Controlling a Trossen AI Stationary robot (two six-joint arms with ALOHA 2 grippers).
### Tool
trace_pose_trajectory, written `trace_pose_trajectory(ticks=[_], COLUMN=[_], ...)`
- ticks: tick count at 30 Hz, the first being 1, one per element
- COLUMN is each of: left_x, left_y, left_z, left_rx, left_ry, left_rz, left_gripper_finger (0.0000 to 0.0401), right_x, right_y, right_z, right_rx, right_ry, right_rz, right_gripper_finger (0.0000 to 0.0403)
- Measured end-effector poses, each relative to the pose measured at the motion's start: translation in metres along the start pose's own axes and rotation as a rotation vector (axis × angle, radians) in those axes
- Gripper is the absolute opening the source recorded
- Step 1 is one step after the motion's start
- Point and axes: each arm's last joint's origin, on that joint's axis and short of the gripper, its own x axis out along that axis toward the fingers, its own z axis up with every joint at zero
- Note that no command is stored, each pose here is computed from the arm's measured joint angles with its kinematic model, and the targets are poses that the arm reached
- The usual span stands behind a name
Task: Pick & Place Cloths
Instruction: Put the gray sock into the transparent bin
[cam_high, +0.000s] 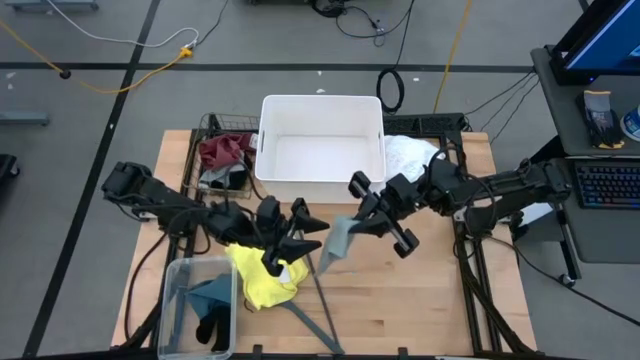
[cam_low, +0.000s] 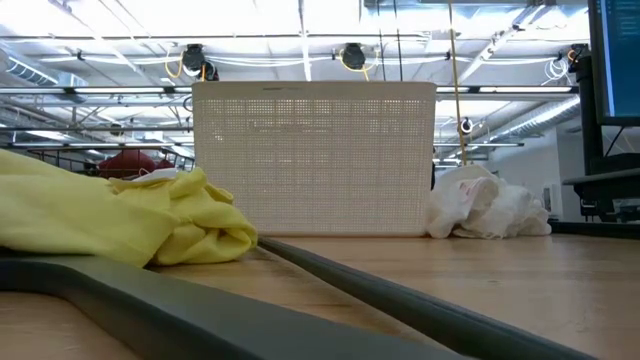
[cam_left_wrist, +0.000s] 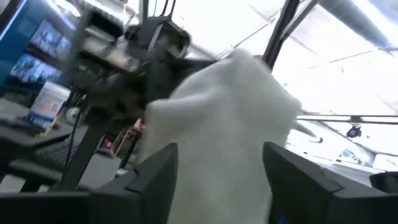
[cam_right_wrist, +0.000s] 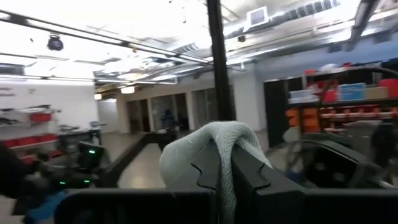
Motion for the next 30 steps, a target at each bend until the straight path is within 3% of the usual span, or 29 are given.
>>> trace_pose_trajectory(ticks=[5, 10, 18, 23, 30], left_x=[0.008, 0.016, 0.026, 0.026, 0.026], left_y=[-0.005, -0.008, -0.008, -0.004, -0.002], left_z=[0.007, 0.012, 0.014, 0.015, 0.014], left_rx=[0.069, 0.111, 0.13, 0.144, 0.142], left_ry=[-0.001, 0.028, 0.119, 0.1, 0.112], left_rz=[-0.022, -0.015, 0.067, 0.158, 0.174], left_gripper_finger=[0.0288, 0.031, 0.0312, 0.0312, 0.0312], right_x=[-0.001, -0.002, -0.002, 0.004, 0.009], right_y=[-0.005, -0.008, -0.012, -0.013, -0.007], right_z=[0.001, 0.002, 0.001, -0.007, -0.013], right_rx=[-0.041, -0.089, -0.141, -0.138, -0.189], right_ry=[-0.018, -0.035, -0.058, -0.056, -0.051], right_rz=[-0.078, -0.165, -0.294, -0.288, -0.331], right_gripper_finger=[0.0003, 0.0003, 0.0004, 0.0004, 0.0004])
